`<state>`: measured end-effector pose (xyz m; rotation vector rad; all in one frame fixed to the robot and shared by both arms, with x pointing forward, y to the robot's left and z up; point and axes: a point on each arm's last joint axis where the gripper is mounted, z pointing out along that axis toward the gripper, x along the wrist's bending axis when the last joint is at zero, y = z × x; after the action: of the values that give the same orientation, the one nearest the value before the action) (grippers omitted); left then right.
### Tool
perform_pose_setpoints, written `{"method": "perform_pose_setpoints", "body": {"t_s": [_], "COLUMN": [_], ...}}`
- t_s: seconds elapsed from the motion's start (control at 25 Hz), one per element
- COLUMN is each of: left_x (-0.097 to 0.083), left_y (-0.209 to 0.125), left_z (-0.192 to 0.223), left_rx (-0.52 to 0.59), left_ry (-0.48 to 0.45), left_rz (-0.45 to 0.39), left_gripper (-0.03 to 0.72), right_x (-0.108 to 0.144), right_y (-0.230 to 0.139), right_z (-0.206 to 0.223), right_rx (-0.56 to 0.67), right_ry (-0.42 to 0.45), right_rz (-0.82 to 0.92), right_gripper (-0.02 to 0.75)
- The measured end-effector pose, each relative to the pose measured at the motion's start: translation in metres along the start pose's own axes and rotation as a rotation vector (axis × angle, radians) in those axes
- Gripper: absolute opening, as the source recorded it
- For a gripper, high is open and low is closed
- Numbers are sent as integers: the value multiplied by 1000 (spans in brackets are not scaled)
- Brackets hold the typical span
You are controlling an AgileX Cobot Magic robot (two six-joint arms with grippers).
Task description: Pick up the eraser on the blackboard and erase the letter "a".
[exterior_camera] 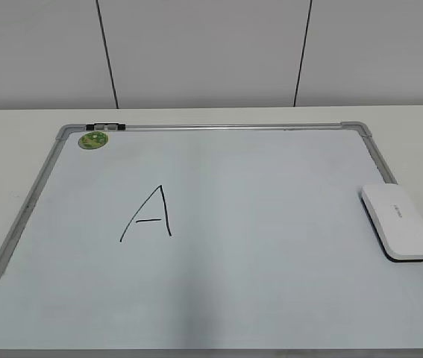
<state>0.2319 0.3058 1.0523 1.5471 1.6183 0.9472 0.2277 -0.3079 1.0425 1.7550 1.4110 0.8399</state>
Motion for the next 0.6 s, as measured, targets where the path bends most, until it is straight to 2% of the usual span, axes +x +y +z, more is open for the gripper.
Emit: {"method": "perform_pose_setpoints", "body": {"t_s": [0.6], "left_x": [0], "left_y": [0], "left_z": [0], "left_rx": [0], "left_ry": [0], "left_rz": [0], "left_gripper": [311], "right_x": [0], "right_y": [0], "right_z": [0], "right_rx": [0], "right_ry": [0], "right_rz": [0], "right_gripper": [535]}}
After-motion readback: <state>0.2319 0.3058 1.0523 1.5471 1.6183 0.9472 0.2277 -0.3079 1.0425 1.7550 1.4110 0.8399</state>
